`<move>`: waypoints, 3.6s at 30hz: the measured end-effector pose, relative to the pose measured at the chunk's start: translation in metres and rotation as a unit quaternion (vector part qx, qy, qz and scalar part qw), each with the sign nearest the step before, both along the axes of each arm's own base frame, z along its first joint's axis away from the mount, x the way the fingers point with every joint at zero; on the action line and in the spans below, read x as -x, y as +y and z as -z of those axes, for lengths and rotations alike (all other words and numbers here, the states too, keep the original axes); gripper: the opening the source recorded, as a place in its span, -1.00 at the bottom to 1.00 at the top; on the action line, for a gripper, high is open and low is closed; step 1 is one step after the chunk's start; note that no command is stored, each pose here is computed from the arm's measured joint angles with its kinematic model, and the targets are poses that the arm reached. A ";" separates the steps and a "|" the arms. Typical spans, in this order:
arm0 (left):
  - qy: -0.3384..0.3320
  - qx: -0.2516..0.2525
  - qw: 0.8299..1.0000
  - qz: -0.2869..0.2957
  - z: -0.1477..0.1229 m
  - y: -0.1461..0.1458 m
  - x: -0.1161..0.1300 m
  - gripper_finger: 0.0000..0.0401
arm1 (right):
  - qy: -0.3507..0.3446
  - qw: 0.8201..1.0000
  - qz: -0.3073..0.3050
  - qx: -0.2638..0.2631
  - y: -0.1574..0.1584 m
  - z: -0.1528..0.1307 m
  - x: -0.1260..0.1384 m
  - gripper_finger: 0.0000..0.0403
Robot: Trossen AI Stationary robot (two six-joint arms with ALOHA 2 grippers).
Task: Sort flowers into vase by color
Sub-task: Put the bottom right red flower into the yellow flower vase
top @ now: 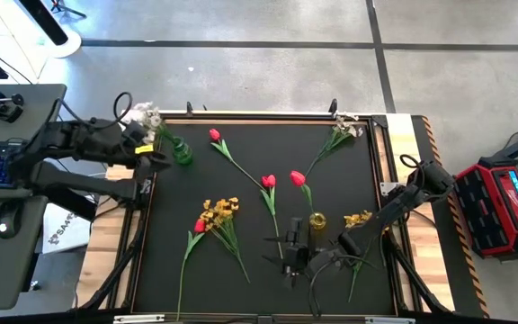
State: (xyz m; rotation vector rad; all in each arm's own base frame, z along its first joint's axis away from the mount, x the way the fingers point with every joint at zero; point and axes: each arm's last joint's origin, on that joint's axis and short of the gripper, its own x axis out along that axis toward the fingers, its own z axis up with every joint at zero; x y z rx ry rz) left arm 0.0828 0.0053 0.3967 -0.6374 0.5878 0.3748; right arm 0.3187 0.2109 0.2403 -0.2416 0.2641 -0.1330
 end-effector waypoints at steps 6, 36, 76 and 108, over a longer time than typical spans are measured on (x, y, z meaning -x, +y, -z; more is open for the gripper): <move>-0.025 -0.014 0.999 0.042 -0.004 -0.010 -0.010 0.02 | 0.001 1.000 0.000 -0.001 0.000 0.000 0.000 -0.02; -0.124 -0.248 0.959 0.053 0.205 -0.072 -0.130 0.02 | 0.086 0.926 0.147 -0.338 -0.011 0.043 -0.012 -0.02; -0.121 -0.317 0.940 0.047 0.200 -0.049 -0.141 0.02 | 0.407 0.737 0.383 -0.381 0.053 0.080 -0.024 -0.98; -0.163 -0.268 0.949 0.044 0.196 -0.053 -0.142 0.02 | 0.279 0.902 0.258 -0.202 0.058 0.064 -0.027 -0.01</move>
